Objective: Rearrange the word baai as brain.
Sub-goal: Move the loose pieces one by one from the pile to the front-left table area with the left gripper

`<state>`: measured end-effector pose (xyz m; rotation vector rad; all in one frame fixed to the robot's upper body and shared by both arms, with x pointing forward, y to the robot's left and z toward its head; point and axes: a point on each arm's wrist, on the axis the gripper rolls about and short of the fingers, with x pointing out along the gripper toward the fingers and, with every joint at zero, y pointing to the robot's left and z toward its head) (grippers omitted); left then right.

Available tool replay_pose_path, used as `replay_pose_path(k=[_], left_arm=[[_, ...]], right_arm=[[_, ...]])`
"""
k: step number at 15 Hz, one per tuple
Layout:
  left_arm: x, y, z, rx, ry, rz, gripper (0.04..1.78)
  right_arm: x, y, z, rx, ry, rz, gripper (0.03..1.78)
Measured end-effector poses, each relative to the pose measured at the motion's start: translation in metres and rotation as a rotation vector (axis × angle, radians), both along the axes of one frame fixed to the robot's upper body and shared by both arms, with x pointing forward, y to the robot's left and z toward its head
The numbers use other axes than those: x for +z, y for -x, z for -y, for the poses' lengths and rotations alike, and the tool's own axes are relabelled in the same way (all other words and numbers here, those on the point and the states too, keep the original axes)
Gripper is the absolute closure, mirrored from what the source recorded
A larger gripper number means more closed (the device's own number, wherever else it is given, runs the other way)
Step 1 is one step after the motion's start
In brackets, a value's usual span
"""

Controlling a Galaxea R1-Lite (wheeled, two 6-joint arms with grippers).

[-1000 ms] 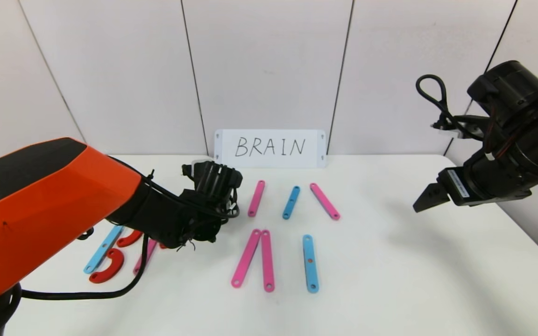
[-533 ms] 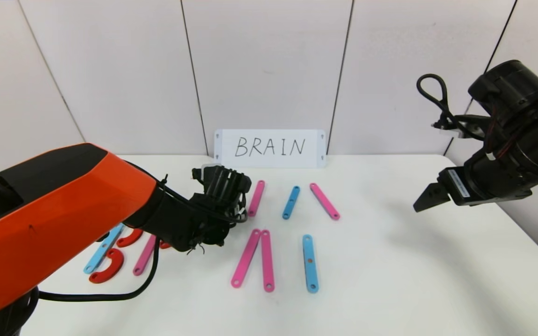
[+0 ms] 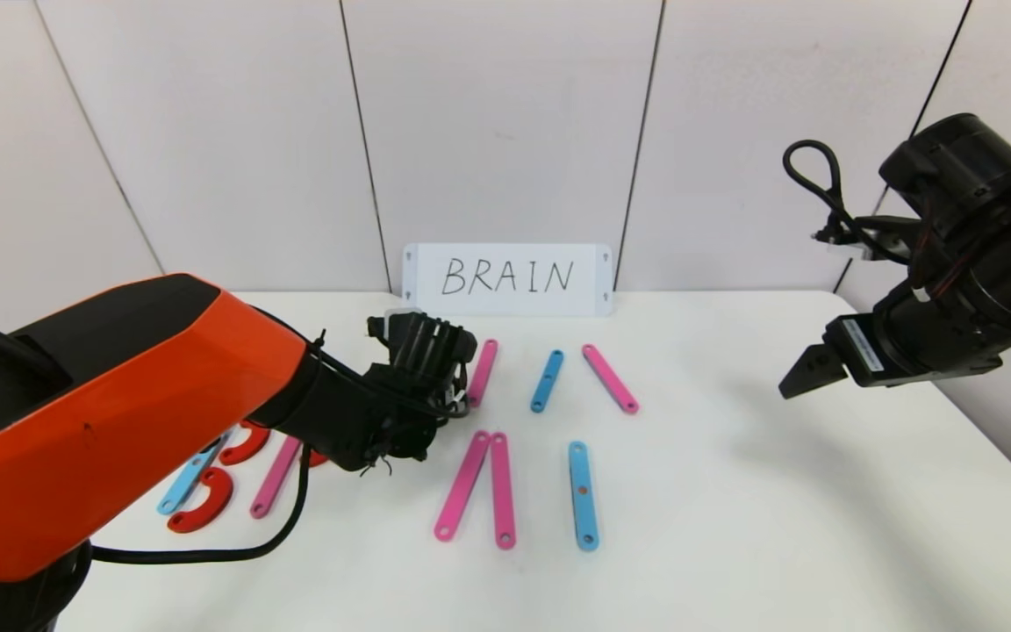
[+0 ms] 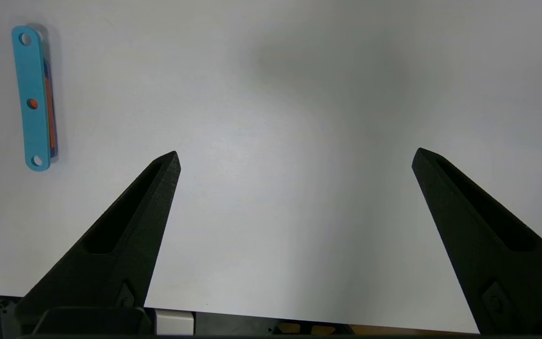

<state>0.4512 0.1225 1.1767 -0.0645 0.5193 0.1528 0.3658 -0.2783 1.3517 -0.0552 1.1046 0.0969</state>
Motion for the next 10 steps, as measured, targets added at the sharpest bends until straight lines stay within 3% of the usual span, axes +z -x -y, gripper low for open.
replay_pose_path(k=[6,7,8,9,10], left_arm=[[-0.0017,-0.0002,0.0000,-0.005,-0.003,-0.007,0.17],[-0.0021,0.0001,-0.0002,-0.006,-0.004,-0.008,0.33],[-0.0026,0.0006,-0.0005,-0.006,-0.007,-0.010,0.83],[-0.0031,0.0010,-0.0005,-0.006,-0.010,-0.012,1.65],[-0.0032,0.0010,-0.0005,-0.006,-0.010,-0.013,1.63]], right_arm=[[0.0001,0.0000,0.0000,-0.001,0.001,0.001,0.09],[0.0001,0.0000,0.0000,-0.001,0.001,0.001,0.09],[0.0001,0.0000,0.0000,-0.001,0.001,0.001,0.09],[0.0001,0.0000,0.0000,-0.001,0.001,0.001,0.09],[0.0001,0.0000,0.0000,-0.001,0.001,0.000,0.09]])
